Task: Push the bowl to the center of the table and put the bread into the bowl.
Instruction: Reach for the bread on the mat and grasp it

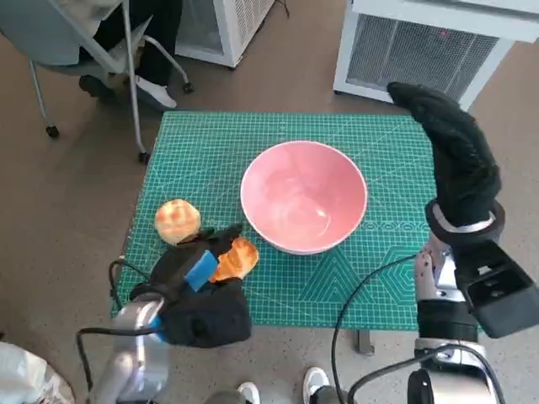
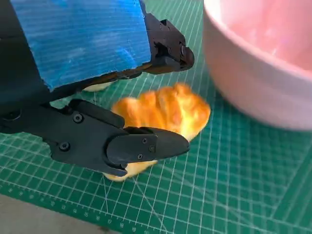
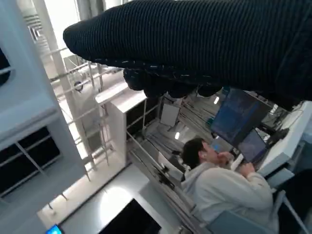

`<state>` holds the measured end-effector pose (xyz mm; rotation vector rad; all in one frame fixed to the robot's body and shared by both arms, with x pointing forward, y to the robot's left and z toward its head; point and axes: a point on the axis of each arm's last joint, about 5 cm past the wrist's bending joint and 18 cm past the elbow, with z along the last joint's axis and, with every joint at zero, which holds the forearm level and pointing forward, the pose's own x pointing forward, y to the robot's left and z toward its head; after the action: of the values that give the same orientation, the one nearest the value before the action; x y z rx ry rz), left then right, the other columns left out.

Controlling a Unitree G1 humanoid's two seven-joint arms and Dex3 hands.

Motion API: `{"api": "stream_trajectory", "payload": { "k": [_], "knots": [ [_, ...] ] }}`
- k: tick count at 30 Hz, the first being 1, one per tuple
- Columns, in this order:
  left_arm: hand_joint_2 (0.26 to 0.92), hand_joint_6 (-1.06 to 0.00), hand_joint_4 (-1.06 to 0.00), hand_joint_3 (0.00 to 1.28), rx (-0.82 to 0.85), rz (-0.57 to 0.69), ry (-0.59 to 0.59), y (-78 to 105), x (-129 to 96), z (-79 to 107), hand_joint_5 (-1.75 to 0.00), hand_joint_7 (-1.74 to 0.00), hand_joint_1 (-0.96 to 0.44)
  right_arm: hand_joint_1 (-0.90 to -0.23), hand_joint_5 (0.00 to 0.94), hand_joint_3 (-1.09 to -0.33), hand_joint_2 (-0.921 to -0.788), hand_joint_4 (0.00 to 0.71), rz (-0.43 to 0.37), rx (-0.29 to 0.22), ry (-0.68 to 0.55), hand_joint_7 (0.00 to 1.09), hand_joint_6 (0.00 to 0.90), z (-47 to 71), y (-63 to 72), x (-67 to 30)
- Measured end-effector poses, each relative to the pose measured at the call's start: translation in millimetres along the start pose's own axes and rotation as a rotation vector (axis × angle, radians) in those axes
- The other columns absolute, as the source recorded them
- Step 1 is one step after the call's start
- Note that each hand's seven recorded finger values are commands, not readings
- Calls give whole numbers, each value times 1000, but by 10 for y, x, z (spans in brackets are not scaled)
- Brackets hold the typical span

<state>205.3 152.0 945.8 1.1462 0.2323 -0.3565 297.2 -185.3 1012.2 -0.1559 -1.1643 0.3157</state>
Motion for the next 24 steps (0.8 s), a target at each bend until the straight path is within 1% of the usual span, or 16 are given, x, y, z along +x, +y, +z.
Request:
{"api": "stream_trajectory", "payload": {
  "k": [3, 5, 6, 7, 8, 9, 10, 12, 13, 14, 15, 16, 19, 21, 23, 24],
  "knots": [
    [921, -338, -447, 338, 2, -9, 14, -41, 33, 0, -59, -23, -720, -570, 1, -709, -921, 287, 0, -1, 0, 110, 325, 6, -7, 2],
    [921, -362, -515, 332, 3, -10, 22, -58, 49, -6, -97, -34, -709, -572, 1, -710, -921, 287, 0, 0, 1, 113, 323, 7, -8, 1],
    [921, -376, -517, 326, 3, -7, 25, -62, 55, -9, -149, -39, -703, -572, 1, -710, -921, 287, -1, 0, 1, 114, 323, 8, -8, 0],
    [921, -396, -473, 316, 3, -3, 27, -64, 62, -11, -314, -43, -692, -573, 2, -710, -921, 288, -1, 1, 2, 115, 322, 8, -7, -2],
    [921, -430, -420, 301, 3, 1, 31, -67, 71, -15, -521, -61, -675, -574, 2, -710, -921, 288, -1, 2, 3, 116, 321, 8, -7, -3],
    [921, -442, -398, 295, 3, 7, 34, -71, 79, -20, -600, -68, -669, -574, 1, -710, -921, 288, 0, 2, 3, 117, 320, 7, -5, -3],
    [921, -473, -370, 273, 3, 16, 34, -79, 87, -23, -802, -138, -646, -576, 1, -710, -921, 288, 0, 3, 4, 118, 318, 7, -5, -4],
    [921, -445, -343, 260, 3, 26, 32, -87, 94, -24, -949, -277, -632, -578, 1, -710, -921, 287, -1, 4, 4, 119, 316, 7, -4, -6],
    [921, -389, -333, 233, 1, 35, 30, -95, 101, -28, -1164, -532, -604, -579, 1, -710, -921, 287, -2, 5, 4, 121, 314, 6, -4, -6],
    [921, -379, -340, 222, -1, 40, 29, -104, 109, -33, -1243, -604, -591, -579, 1, -710, -921, 287, -2, 5, 4, 121, 313, 6, -4, -7],
    [921, -362, -347, 204, -4, 47, 27, -110, 116, -37, -1363, -716, -572, -579, 1, -710, -921, 287, -2, 5, 5, 122, 311, 6, -4, -8],
    [921, -363, -381, 177, -6, 53, 26, -114, 120, -39, -1488, -851, -537, -578, 1, -711, -921, 288, -2, 5, 5, 124, 310, 6, -4, -10],
    [921, -374, -437, 127, -18, 79, 17, -127, 133, -44, -1658, -1020, -461, -575, 2, -712, -921, 290, -3, 6, 7, 129, 306, 6, -3, -16],
    [921, -394, -459, 100, -23, 92, 10, -138, 142, -50, -1694, -1051, -410, -573, 3, -713, -921, 291, -3, 6, 8, 131, 305, 5, -2, -21],
    [921, -429, -488, 74, -28, 107, 5, -155, 153, -62, -1667, -1005, -342, -572, 3, -714, -921, 291, -2, 6, 10, 134, 303, 5, -1, -25],
    [921, -454, -502, 89, -30, 114, 3, -163, 156, -71, -1592, -1058, -274, -572, 3, -715, -921, 292, -2, 7, 11, 135, 302, 4, 0, -27]
  ]
}}
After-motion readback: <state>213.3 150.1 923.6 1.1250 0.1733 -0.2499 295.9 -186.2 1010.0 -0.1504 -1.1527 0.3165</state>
